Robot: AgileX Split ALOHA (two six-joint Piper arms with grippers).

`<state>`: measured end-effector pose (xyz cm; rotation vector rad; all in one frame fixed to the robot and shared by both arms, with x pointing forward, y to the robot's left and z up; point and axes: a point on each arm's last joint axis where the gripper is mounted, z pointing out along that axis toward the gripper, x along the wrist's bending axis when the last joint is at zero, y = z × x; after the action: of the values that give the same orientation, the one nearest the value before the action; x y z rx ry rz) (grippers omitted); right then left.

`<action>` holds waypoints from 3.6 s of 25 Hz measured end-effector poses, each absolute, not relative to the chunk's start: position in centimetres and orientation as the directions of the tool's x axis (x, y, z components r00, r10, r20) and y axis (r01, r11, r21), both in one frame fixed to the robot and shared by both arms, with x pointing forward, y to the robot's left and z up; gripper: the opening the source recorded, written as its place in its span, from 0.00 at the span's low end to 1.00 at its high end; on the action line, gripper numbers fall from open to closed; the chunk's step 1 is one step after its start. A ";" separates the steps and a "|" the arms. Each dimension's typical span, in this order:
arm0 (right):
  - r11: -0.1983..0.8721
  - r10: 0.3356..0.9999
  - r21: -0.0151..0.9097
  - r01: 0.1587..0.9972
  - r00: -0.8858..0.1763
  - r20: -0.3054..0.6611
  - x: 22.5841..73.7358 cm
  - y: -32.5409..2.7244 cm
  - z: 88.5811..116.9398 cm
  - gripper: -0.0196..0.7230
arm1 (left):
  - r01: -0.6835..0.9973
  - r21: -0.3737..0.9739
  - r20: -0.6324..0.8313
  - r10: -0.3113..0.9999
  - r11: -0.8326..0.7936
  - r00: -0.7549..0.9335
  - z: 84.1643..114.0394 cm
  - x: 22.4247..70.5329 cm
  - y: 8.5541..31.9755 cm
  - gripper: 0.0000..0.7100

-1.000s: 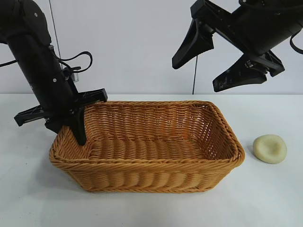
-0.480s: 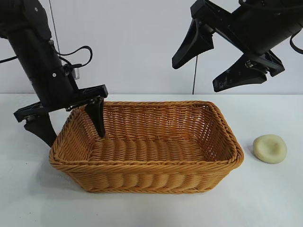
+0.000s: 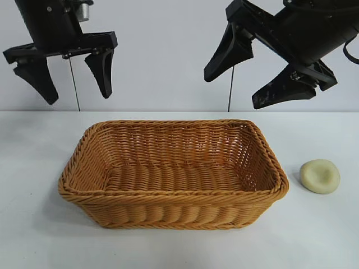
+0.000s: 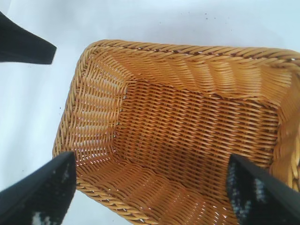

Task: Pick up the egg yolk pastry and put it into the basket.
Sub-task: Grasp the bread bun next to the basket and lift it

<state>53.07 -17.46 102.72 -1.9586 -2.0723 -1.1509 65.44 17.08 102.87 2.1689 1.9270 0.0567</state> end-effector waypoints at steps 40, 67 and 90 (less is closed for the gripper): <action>-0.089 0.833 0.462 0.883 -0.188 0.520 53.1 -17.5 102.7 0.87 | 0.961 0.275 -0.063 0.998 0.025 -0.008 107.9 41.4 29.2 0.93; -0.087 0.835 0.463 0.882 -0.190 0.517 53.1 -17.5 102.8 0.87 | 0.468 0.883 -0.075 0.996 0.046 0.044 105.1 23.3 29.7 0.93; -0.138 0.983 0.352 0.926 0.085 0.162 55.9 -28.4 102.7 0.87 | 0.469 0.882 -0.075 0.996 0.046 0.044 105.0 23.4 29.7 0.93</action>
<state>55.95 -28.41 102.75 -2.4242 -2.1577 -0.6002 23.35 29.72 105.03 1.5335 1.5357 0.8465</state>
